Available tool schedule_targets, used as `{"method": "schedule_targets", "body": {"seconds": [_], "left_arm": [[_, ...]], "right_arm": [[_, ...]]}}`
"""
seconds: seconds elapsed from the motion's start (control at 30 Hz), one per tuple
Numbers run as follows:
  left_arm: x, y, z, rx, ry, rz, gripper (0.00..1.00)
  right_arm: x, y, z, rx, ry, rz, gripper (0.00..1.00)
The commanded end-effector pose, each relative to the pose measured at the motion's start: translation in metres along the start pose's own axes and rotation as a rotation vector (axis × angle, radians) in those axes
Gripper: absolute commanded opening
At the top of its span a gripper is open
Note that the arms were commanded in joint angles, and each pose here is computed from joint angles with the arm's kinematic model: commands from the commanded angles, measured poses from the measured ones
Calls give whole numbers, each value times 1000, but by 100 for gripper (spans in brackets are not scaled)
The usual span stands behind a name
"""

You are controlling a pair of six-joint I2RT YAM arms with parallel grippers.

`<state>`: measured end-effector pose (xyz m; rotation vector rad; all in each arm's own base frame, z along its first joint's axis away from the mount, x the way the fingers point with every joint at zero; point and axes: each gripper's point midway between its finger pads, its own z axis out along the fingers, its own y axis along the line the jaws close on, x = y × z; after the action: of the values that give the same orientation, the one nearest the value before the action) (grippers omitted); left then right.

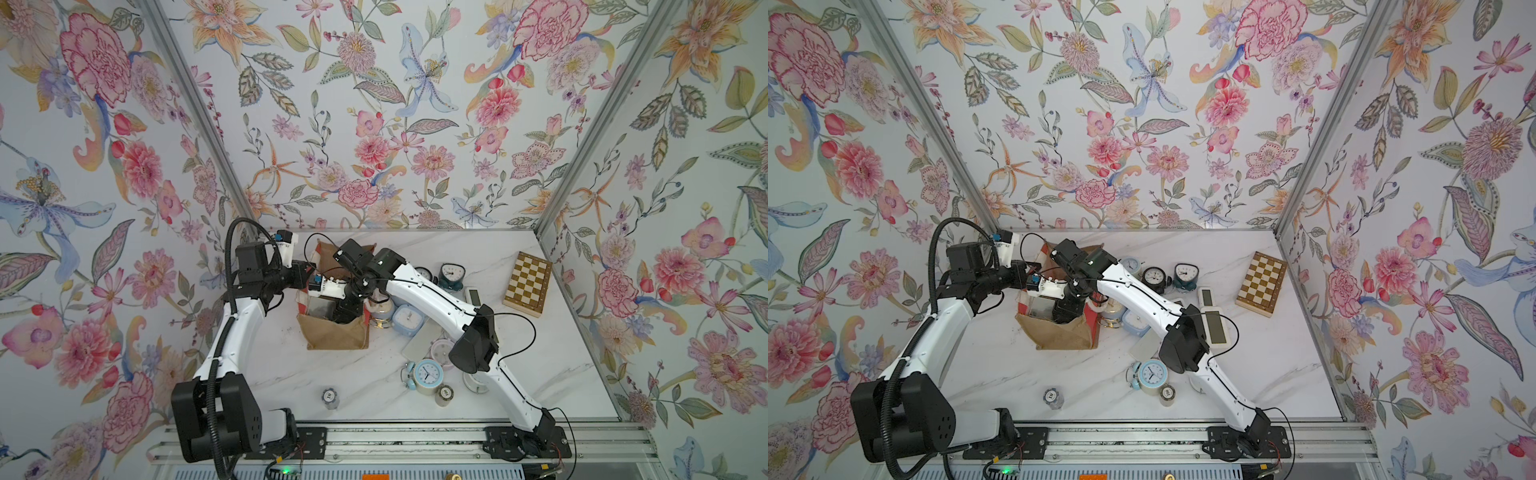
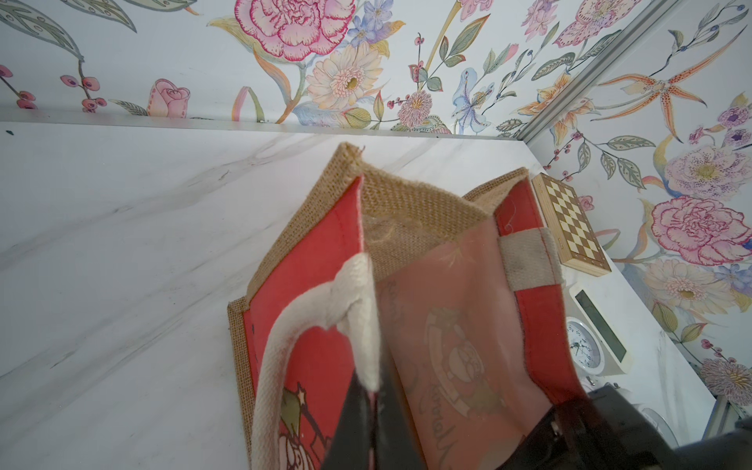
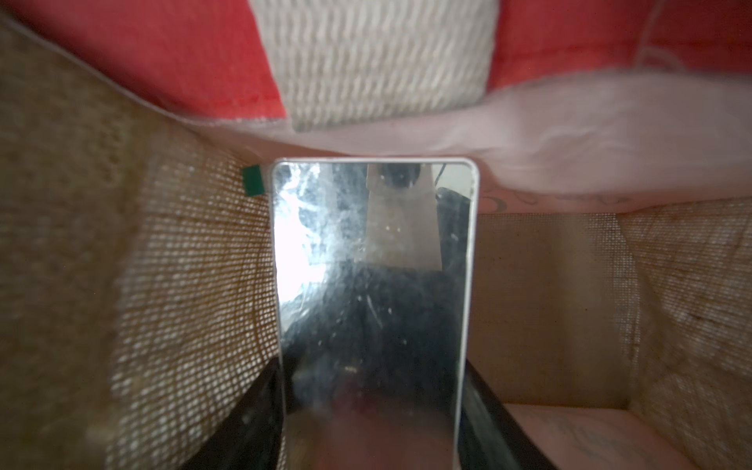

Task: Put the alarm clock into the canvas bag
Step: Place the alarm at the canvas bag.

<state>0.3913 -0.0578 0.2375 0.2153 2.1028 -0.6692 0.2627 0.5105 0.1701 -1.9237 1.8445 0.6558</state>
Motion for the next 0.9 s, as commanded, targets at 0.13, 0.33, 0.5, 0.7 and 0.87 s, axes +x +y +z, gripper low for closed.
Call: {"method": "schedule_targets", "body": {"seconds": [0.13, 0.33, 0.5, 0.7, 0.87], "left_arm": [[2, -1, -3, -12, -1, 16, 3], [6, 7, -3, -60, 13, 30, 4], [10, 12, 0, -83, 37, 42, 5], [12, 19, 0, -136, 72, 79, 6], [10, 25, -4, -187, 80, 101, 5]], "right_arm": [[36, 2, 40, -8, 143, -25, 56], [24, 0, 22, 35, 119, -26, 72], [3, 2, -6, 67, 57, -29, 80], [-19, 3, -45, 109, -23, -9, 84], [-40, -2, -82, 150, -129, 71, 84]]}}
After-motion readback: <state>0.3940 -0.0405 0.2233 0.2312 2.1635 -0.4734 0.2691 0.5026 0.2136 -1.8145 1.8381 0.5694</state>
